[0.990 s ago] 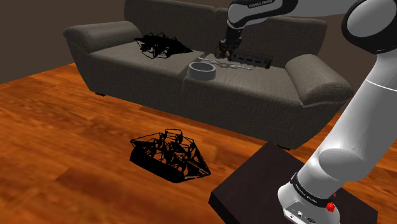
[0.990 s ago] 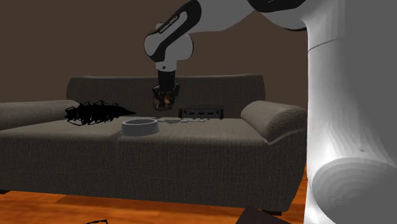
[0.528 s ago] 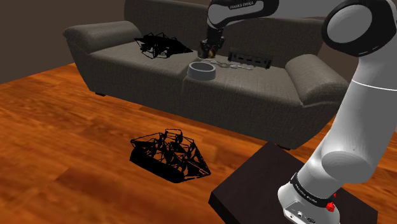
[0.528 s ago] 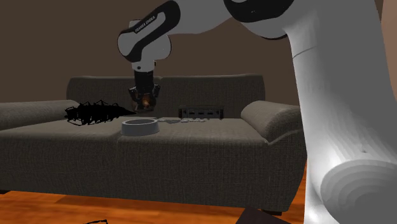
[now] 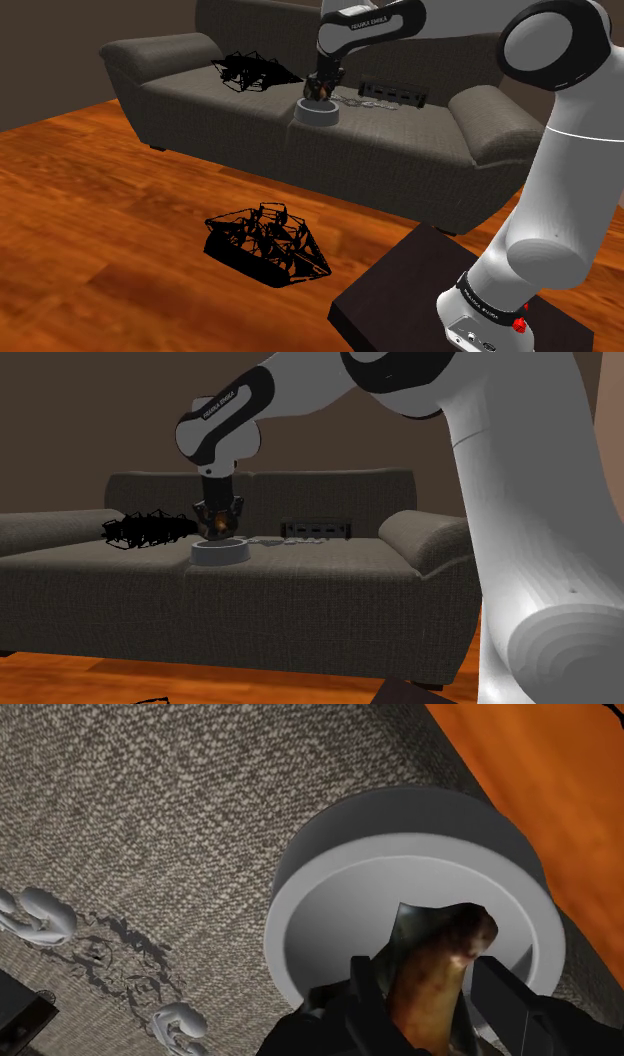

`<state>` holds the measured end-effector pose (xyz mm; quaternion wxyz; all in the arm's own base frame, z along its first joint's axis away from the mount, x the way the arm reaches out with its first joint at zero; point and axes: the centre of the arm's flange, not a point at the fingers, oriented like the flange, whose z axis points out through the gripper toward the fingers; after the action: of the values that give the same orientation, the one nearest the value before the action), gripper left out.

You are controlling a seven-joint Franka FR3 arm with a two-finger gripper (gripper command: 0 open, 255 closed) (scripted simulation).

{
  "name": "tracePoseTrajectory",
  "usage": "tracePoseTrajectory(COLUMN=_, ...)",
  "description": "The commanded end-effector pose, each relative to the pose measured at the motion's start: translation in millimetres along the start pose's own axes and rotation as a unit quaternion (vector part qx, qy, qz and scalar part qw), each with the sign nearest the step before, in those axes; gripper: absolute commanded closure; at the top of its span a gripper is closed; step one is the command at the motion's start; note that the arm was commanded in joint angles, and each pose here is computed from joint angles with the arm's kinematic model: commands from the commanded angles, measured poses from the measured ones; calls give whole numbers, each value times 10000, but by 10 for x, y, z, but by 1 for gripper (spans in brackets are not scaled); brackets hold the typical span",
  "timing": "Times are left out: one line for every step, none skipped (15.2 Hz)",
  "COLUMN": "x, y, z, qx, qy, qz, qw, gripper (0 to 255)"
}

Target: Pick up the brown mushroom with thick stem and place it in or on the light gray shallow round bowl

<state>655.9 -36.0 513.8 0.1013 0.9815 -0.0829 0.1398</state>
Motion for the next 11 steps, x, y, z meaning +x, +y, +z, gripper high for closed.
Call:
tracePoseTrajectory(x=-36, y=-23, z=94, qx=1, qy=6, qz=1, qw=10000, gripper=255)
tracePoseTrajectory(x=-53, y=-34, z=151, qx=1, qy=6, qz=1, qw=10000, gripper=255)
tracePoseTrajectory(x=-54, y=-33, z=151, qx=1, qy=6, qz=1, qw=10000, gripper=255)
tracePoseTrajectory(x=-53, y=-34, z=151, qx=1, qy=6, qz=1, qw=10000, gripper=255)
tracePoseTrajectory(x=-53, y=-34, z=151, qx=1, qy=6, qz=1, qw=10000, gripper=255)
tracePoseTrajectory(x=-53, y=-34, z=151, qx=1, qy=6, qz=1, qw=10000, gripper=255)
tracePoseTrajectory(x=-53, y=-34, z=151, qx=1, qy=6, qz=1, qw=10000, gripper=255)
tracePoseTrajectory(x=-53, y=-34, z=151, qx=1, qy=6, qz=1, qw=10000, gripper=255)
tracePoseTrajectory(x=-53, y=-34, z=151, qx=1, qy=6, qz=1, qw=10000, gripper=255)
tracePoseTrajectory(x=-53, y=-34, z=151, qx=1, qy=6, qz=1, qw=10000, gripper=255)
tracePoseTrajectory(x=-52, y=-34, z=150, qx=1, qy=6, qz=1, qw=10000, gripper=0)
